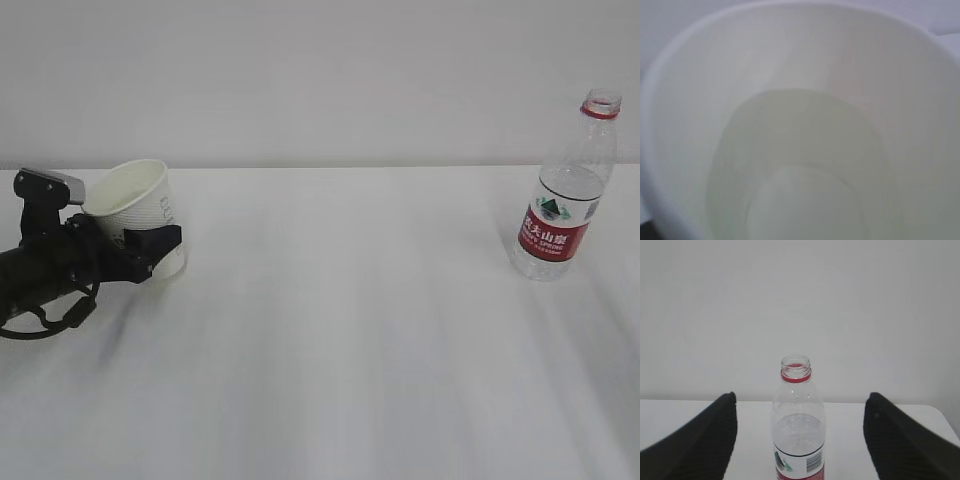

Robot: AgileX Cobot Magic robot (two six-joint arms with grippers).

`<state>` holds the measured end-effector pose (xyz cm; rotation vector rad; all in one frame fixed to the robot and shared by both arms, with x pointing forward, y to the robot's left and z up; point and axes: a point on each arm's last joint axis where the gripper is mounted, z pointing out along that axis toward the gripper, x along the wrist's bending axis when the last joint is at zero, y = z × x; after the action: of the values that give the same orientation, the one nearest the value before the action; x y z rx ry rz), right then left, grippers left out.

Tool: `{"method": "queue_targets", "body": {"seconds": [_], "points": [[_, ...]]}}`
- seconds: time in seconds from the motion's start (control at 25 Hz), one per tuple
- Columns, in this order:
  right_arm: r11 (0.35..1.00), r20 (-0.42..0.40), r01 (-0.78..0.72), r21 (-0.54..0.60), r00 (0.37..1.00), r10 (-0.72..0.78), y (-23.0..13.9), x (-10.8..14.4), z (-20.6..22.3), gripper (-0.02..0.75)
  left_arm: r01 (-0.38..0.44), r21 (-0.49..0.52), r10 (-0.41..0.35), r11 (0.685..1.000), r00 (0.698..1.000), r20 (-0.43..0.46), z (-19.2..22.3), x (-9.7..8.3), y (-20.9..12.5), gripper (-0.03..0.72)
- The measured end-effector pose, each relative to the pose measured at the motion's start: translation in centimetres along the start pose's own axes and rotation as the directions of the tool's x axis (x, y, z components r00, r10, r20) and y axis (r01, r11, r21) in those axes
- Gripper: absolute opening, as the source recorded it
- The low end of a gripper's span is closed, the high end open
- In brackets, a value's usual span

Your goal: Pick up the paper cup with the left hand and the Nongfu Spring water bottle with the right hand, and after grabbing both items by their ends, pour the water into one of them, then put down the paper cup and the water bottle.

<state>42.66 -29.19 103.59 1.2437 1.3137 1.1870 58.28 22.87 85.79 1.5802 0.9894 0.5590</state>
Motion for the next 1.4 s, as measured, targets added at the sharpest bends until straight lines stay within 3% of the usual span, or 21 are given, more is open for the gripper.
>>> {"method": "queue_targets", "body": {"seconds": [0.2, 1.4], "points": [[1.0, 0.0, 0.002, 0.0, 1.0, -0.002, 0.0, 0.0, 0.0, 0.593, -0.04, -0.006, 0.04, 0.999, 0.999, -0.009, -0.04, 0.06, 0.02, 0.51], [1.0, 0.0, 0.008, 0.002, 1.0, -0.008, -0.02, 0.0, 0.0, 0.593, -0.041, 0.04, 0.045, 0.998, 0.995, -0.092, -0.1, 0.83, -0.37, 0.51]]}}
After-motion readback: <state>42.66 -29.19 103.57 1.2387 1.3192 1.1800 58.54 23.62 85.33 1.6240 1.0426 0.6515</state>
